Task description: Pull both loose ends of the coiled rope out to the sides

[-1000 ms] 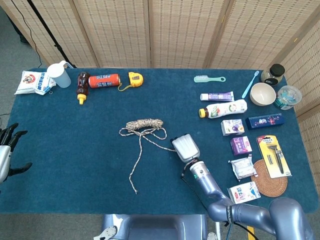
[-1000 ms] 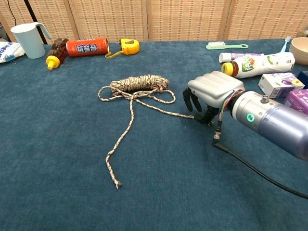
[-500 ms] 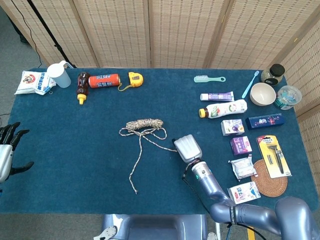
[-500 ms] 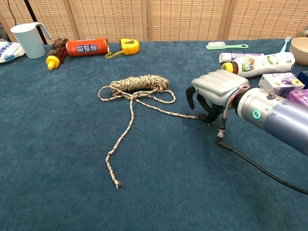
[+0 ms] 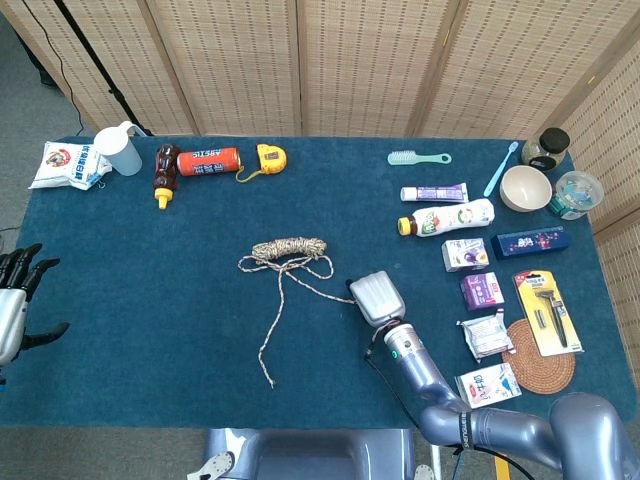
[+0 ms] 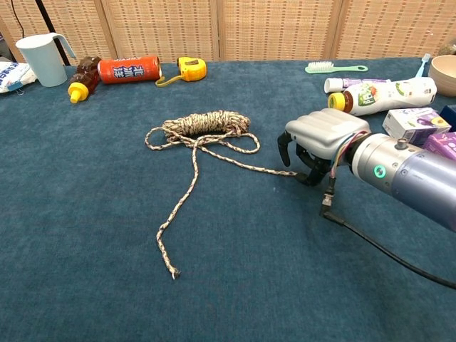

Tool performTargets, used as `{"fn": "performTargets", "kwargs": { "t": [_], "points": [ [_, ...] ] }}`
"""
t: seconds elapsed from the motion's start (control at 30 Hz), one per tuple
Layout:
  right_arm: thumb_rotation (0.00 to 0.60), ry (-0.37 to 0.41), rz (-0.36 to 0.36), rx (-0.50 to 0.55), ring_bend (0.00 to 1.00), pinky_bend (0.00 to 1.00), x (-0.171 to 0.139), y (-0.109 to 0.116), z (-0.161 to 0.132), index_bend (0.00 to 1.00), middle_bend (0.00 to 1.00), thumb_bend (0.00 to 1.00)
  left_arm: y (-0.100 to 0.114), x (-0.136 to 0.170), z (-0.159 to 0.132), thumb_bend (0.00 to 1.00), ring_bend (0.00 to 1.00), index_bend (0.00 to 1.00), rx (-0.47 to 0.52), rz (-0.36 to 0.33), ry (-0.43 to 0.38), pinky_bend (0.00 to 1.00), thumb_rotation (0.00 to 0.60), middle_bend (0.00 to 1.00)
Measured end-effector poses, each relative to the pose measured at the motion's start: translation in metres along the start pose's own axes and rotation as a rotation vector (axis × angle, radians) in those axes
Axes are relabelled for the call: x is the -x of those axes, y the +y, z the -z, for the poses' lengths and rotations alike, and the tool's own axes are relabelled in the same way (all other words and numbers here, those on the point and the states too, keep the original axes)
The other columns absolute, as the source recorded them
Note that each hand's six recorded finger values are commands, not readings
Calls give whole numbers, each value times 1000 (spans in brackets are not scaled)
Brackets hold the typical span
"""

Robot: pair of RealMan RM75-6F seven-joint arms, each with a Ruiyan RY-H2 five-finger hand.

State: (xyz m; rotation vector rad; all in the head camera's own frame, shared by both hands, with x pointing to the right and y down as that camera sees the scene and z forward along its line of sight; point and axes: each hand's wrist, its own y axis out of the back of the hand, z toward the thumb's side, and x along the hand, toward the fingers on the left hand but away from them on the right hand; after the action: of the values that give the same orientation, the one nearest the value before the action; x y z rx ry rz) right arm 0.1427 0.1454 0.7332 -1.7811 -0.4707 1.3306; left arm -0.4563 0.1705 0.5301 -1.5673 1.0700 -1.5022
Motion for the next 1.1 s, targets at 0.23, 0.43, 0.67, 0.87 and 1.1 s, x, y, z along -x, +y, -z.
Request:
{"fn": "performTargets", "kwargs": {
  "t": [0.23, 0.43, 0.67, 0.87, 1.1],
  "points": [
    [600, -8, -10, 6, 914, 729, -2, -4, -2, 456, 782, 410, -1, 0, -1, 116, 0, 182, 2, -1, -3, 56, 600, 75],
    [600, -22, -13, 0, 914, 729, 0, -8, 2, 454, 782, 409, 0, 1, 1, 117, 0, 181, 1, -3, -1, 55, 600, 75],
    [600, -38, -13, -4, 916, 733, 2, -10, 10, 482, 788, 409, 0, 2, 0, 116, 0, 178, 2, -4, -3, 55, 600, 75],
    [600, -38, -20, -1, 925, 741, 3, -13, 10, 522, 799, 412, -1, 2, 0, 117, 0, 177, 0, 0, -4, 55, 600, 75],
    [600, -38, -20, 1, 932, 749, 4, -14, 9, 548, 811, 428, 0, 3, 1, 117, 0, 177, -2, -2, 0, 55, 600, 75]
  ]
}}
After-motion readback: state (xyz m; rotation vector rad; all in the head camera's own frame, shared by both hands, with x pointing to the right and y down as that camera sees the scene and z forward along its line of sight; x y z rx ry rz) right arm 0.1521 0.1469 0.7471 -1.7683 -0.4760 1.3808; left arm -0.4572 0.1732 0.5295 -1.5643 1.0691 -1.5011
